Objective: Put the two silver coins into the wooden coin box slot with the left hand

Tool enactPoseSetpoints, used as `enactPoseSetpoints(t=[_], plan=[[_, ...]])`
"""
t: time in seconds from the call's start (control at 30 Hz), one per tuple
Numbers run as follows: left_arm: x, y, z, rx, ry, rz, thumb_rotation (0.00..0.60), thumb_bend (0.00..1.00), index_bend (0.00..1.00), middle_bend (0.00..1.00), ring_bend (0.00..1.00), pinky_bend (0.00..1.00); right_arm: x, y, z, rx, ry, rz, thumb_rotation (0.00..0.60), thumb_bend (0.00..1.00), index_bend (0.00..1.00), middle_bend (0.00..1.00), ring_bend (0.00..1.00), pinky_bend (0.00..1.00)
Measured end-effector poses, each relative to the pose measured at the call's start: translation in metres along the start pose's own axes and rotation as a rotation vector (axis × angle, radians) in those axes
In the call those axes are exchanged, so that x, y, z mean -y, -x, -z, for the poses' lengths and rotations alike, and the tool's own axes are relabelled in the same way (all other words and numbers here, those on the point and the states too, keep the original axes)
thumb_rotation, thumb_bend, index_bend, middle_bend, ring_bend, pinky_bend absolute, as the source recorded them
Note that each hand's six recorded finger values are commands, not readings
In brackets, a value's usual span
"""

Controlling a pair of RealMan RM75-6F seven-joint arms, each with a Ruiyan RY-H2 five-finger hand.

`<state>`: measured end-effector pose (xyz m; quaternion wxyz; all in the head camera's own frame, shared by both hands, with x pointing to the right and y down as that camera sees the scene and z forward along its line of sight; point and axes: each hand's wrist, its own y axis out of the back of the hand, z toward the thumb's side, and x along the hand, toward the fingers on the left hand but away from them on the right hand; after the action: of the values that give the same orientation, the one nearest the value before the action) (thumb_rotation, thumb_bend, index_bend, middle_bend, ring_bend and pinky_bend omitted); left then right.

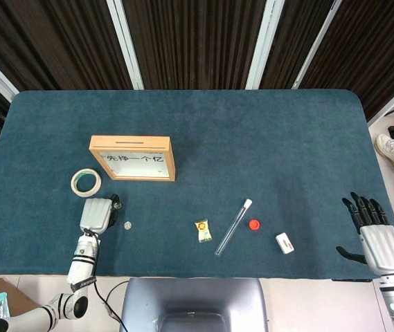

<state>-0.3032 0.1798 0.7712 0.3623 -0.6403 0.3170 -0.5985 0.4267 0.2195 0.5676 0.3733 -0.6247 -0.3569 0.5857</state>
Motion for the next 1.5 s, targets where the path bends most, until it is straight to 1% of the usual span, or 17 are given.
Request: enactPoseSetpoints(t=[0.27, 0.53, 0.87, 1.07, 1.27, 1.5], plan=[[0.002, -0.002, -0.001, 0.001, 0.004, -0.002, 0.600, 0.35, 0.46, 1.00, 1.00, 1.00, -0.004, 0.000, 0.004, 0.010, 0.012, 0.009, 0.600, 0.12, 0.00, 0.00, 0.00, 0.00], [-0.001, -0.004, -0.003, 0.005, 0.038, -0.035, 0.600, 0.35, 0.50, 1.00, 1.00, 1.00, -0.004, -0.001, 0.005, 0.008, 0.009, 0.003, 0.600, 0.12, 0.00, 0.00, 0.00, 0.00], [-0.005, -0.006, -0.001, 0.001, 0.053, -0.063, 0.600, 0.35, 0.50, 1.00, 1.00, 1.00, -0.003, -0.001, 0.004, 0.007, 0.004, -0.005, 0.600, 0.12, 0.00, 0.00, 0.00, 0.00], [-0.006, -0.007, -0.001, -0.003, 0.057, -0.068, 0.600, 0.35, 0.49, 1.00, 1.00, 1.00, -0.002, -0.002, 0.004, 0.004, 0.003, -0.010, 0.600, 0.12, 0.00, 0.00, 0.00, 0.00], [-0.003, -0.010, 0.002, -0.015, 0.052, -0.066, 0.600, 0.39, 0.49, 1.00, 1.00, 1.00, -0.002, -0.001, 0.005, 0.006, 0.004, -0.011, 0.600, 0.12, 0.00, 0.00, 0.00, 0.00], [-0.005, -0.011, 0.002, -0.023, 0.053, -0.088, 0.600, 0.47, 0.51, 1.00, 1.00, 1.00, -0.002, -0.001, 0.005, 0.006, 0.002, -0.015, 0.600, 0.12, 0.00, 0.00, 0.00, 0.00]])
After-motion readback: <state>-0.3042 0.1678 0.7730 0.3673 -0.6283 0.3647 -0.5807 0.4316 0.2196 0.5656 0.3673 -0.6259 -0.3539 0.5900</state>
